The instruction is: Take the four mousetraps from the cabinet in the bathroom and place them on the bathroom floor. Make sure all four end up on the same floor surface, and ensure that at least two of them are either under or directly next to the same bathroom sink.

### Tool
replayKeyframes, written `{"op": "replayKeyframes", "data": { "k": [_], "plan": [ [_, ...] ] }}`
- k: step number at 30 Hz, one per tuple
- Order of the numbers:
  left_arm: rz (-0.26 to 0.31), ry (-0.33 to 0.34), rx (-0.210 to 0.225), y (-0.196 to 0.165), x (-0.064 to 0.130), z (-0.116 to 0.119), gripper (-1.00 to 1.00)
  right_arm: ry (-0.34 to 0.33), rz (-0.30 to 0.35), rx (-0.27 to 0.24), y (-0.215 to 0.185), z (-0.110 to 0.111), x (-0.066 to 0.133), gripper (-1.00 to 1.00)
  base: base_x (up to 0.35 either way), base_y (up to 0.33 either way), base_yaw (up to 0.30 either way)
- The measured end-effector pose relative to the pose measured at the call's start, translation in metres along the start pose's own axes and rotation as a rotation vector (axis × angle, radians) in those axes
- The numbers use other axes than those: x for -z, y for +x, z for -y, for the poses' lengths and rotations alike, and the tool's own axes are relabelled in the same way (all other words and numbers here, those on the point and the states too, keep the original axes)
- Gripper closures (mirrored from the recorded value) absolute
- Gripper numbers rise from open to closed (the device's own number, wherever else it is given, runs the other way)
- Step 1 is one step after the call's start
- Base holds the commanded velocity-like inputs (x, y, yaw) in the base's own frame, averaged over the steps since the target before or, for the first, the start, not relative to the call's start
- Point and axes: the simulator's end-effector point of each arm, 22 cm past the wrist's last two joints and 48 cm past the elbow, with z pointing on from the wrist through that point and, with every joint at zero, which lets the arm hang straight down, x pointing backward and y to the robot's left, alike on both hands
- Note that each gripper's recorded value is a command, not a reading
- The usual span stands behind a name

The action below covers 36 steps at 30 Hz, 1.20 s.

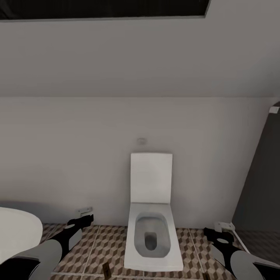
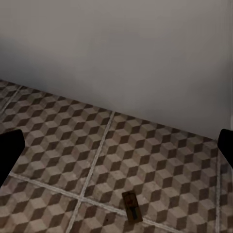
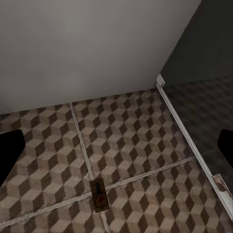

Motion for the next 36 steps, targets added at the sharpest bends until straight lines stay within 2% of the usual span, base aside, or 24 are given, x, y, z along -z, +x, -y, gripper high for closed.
{"op": "replayKeyframes", "data": {
  "k": [36],
  "plan": [
    [-0.029,0.015,-0.001,-0.036,0.034,0.017,-1.00,-0.012,-0.025,0.010,-0.031,0.005,0.036,-1.00,0.000,0.000,0.000]
  ]
}}
